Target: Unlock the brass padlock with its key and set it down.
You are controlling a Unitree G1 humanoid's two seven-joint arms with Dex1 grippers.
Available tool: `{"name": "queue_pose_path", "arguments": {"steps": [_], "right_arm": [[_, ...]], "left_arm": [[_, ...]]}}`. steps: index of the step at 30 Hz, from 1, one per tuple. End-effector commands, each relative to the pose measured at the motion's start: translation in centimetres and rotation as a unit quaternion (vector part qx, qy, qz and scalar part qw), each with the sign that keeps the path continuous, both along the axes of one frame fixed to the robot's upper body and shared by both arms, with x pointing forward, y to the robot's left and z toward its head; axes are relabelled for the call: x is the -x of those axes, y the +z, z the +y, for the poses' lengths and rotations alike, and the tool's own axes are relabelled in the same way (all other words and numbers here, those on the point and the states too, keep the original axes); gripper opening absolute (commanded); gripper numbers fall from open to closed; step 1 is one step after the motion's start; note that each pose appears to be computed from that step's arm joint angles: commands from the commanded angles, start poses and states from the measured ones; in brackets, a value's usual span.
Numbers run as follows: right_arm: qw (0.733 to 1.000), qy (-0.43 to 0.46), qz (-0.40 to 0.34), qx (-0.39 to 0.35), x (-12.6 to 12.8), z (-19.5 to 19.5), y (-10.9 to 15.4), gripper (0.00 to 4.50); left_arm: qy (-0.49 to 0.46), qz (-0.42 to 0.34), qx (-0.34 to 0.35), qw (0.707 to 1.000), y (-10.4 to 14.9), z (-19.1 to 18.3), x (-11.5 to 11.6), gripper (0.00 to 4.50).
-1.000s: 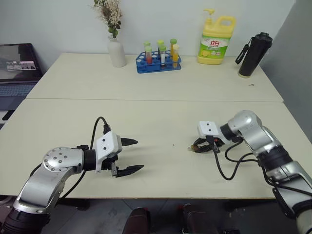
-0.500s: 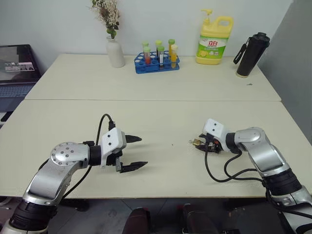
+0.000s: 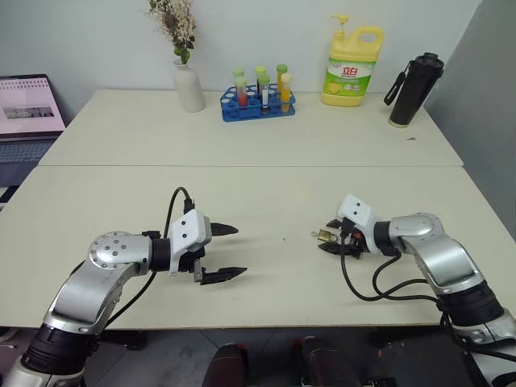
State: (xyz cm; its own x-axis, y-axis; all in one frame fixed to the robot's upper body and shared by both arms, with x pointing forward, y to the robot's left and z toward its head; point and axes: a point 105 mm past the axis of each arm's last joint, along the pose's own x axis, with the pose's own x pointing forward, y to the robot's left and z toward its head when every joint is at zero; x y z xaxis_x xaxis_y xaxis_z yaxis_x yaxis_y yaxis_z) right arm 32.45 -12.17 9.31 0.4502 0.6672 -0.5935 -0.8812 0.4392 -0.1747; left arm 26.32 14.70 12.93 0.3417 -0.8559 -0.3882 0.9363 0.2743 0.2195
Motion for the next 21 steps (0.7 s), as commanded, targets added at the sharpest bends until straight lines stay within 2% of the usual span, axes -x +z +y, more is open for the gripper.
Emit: {"name": "queue_pose_path", "arguments": {"steps": [1, 13, 21], "right_arm": [[1.000, 0.002, -0.022, 0.003, -0.8, 0.1, 0.5, 3.22], [1.000, 0.003, -0.001, 0.026, -0.3, -1.8, -0.1, 3.22], [1.000, -0.006, 0.002, 0.022, -0.4, -1.5, -0.6, 3.22]], "left_arm": [[-0.011, -0.015, -0.001, 1.000, 0.6, -0.2, 0.2, 4.50], [-0.005, -0.016, -0.003, 1.000, 0.4, 0.0, 0.4, 4.50], [-0.007, -0.018, -0.001, 1.000, 0.4, -0.1, 0.2, 4.50]]}}
